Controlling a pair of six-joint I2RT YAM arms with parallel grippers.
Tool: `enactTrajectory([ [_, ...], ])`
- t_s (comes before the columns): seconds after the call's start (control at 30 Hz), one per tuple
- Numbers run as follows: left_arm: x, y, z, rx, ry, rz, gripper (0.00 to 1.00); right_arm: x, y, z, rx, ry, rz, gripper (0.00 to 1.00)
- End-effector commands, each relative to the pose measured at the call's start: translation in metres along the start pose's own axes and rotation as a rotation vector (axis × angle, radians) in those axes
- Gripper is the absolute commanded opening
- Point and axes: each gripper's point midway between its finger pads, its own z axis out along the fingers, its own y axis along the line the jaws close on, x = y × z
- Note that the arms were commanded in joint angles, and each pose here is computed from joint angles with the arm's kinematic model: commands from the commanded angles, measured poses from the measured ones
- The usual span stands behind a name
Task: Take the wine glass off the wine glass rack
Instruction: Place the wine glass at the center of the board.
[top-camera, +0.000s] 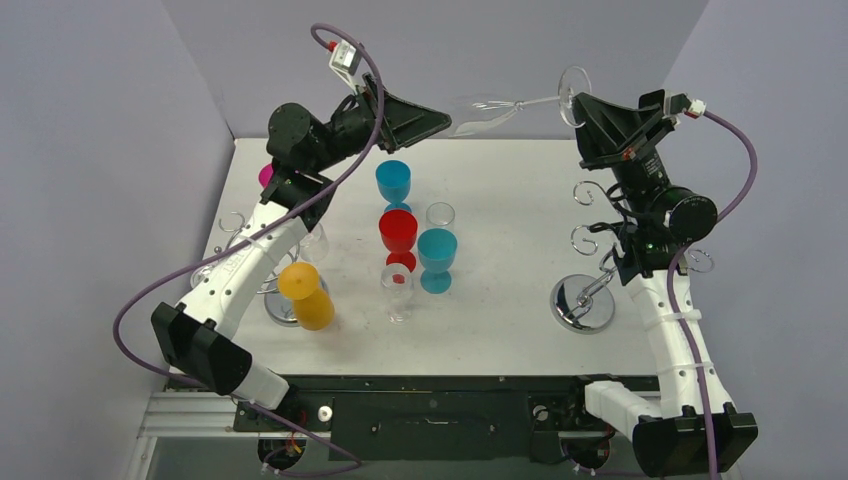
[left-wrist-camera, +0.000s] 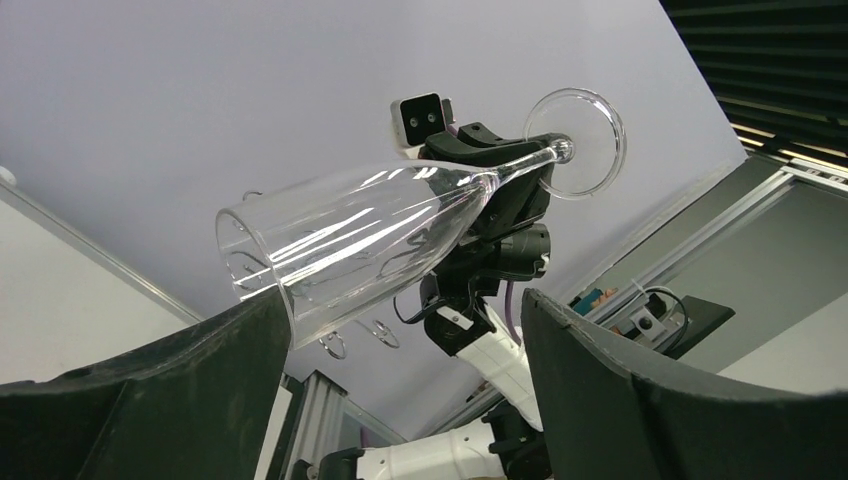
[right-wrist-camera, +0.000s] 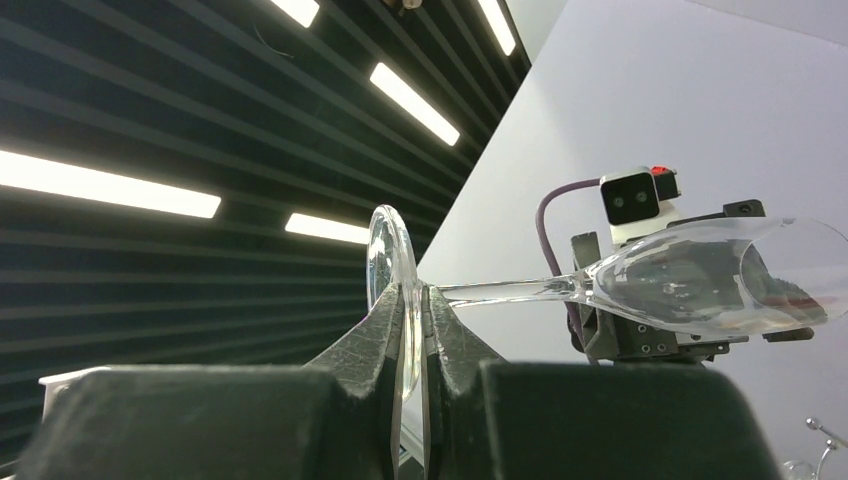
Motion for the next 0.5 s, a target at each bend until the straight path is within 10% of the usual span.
enactTrajectory([
  [0.0,-0.001,-0.031,-0.002,0.108,0.005,0.015,0.79,0.015,0.04,-0.007,-0.093,0.053,0.258,0.0],
  [0.47,0.018,-0.092,0.003,0.304,0.078,0.028,0.66,0.024,0.04,-0.012,-0.091,0.088,0.28,0.0],
])
